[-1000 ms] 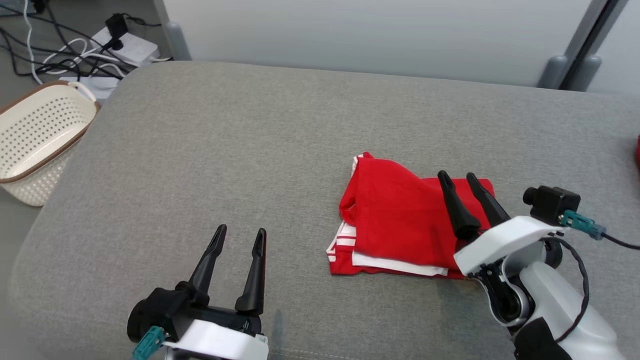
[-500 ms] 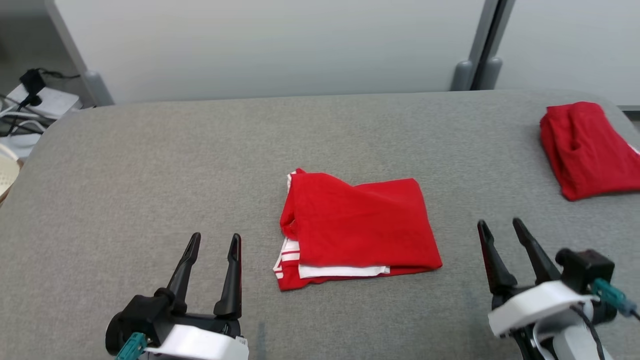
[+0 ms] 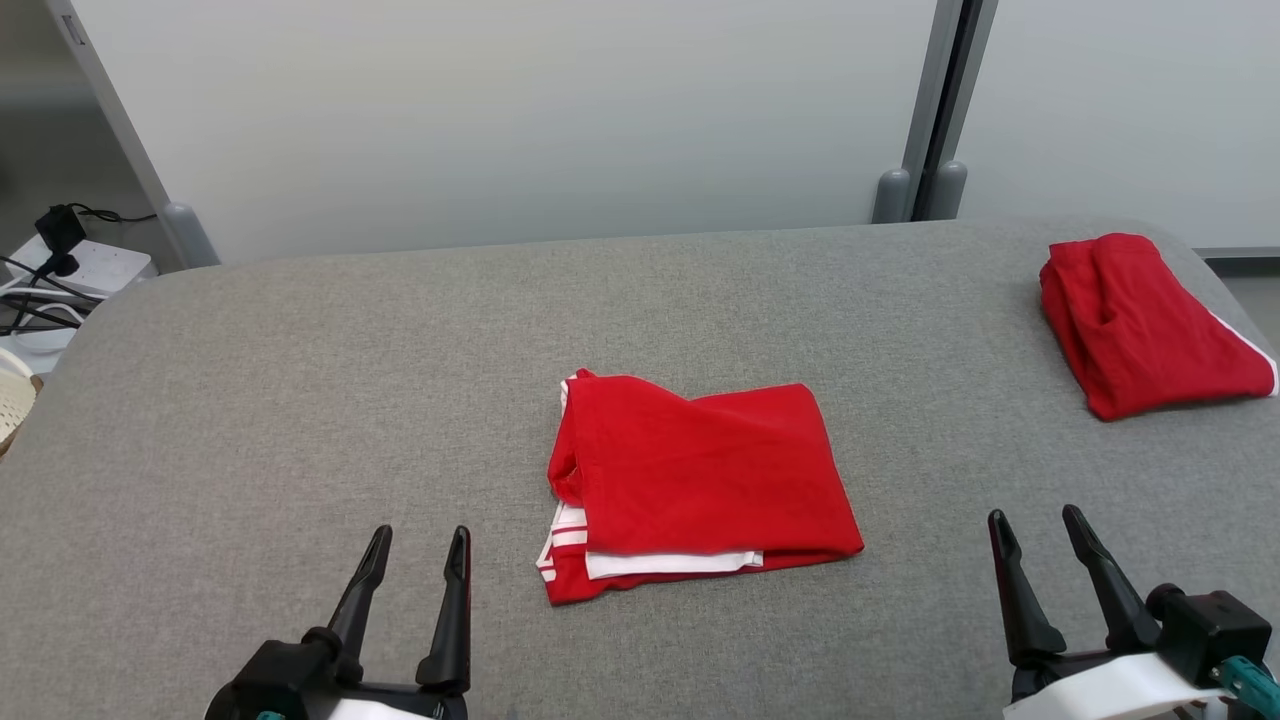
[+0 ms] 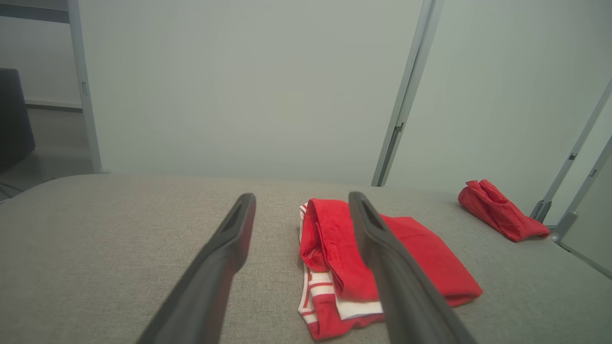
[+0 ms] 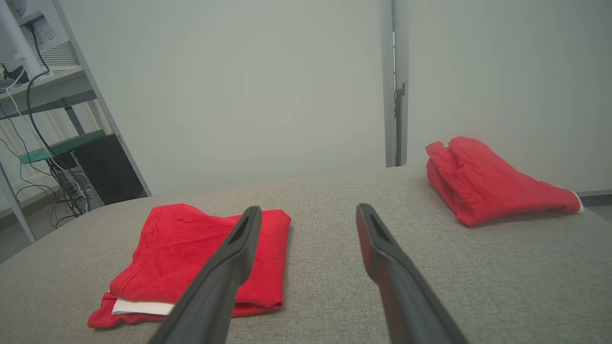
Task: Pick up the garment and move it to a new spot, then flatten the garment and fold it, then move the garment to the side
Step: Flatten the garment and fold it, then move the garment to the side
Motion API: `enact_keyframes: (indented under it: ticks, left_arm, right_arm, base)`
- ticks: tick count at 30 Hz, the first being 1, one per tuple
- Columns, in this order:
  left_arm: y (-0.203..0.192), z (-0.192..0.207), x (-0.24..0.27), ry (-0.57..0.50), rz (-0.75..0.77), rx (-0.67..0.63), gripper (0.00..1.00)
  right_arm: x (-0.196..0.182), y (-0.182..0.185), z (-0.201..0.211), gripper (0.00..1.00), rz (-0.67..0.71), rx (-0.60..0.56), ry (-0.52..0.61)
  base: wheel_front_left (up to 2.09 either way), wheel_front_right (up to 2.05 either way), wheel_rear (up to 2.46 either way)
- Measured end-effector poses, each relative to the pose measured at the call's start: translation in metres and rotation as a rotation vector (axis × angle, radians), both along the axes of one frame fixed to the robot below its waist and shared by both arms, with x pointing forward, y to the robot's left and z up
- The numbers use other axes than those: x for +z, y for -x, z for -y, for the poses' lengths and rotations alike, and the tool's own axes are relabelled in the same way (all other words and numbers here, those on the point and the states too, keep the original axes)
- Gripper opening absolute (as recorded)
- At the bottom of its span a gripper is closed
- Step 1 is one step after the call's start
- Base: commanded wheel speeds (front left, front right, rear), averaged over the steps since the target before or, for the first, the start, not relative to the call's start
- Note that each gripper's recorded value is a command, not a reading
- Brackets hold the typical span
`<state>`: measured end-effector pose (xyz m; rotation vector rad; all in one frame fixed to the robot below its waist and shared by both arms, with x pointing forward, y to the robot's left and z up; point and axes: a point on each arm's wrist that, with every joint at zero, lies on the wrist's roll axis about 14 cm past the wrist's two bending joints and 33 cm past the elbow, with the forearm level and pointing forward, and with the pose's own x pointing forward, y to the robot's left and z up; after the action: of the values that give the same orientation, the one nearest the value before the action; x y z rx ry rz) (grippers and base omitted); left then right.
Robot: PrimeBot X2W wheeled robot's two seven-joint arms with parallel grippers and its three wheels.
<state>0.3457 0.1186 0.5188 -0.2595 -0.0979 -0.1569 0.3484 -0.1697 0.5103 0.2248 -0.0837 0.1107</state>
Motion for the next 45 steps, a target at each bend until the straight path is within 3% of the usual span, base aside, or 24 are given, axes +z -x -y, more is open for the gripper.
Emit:
enact_keyframes:
  ticks: [16, 23, 34, 45]
  left_arm:
    - [0.004, -0.005, -0.002, -0.007, -0.004, 0.014, 1.0]
    - [0.005, -0.006, -0.006, -0.01, -0.016, 0.02, 1.0]
    - [0.007, -0.02, -0.021, -0.009, -0.065, 0.066, 1.0]
    - [-0.009, -0.041, -0.031, -0.013, -0.102, 0.136, 1.0]
  right_arm:
    - [0.0, 0.002, -0.006, 1.0, 0.001, 0.008, -0.021]
    - [-0.041, -0.002, -0.017, 1.0, -0.139, 0.026, -0.068]
    - [-0.051, -0.073, -0.055, 1.0, -0.269, 0.103, -0.259]
    - [-0.105, -0.122, -0.072, 1.0, -0.594, 0.191, -0.271]
  base:
    - [0.0, 0.0, 0.0]
    - [0.0, 0.0, 0.0]
    - [0.0, 0.0, 0.0]
    - [0.0, 0.0, 0.0]
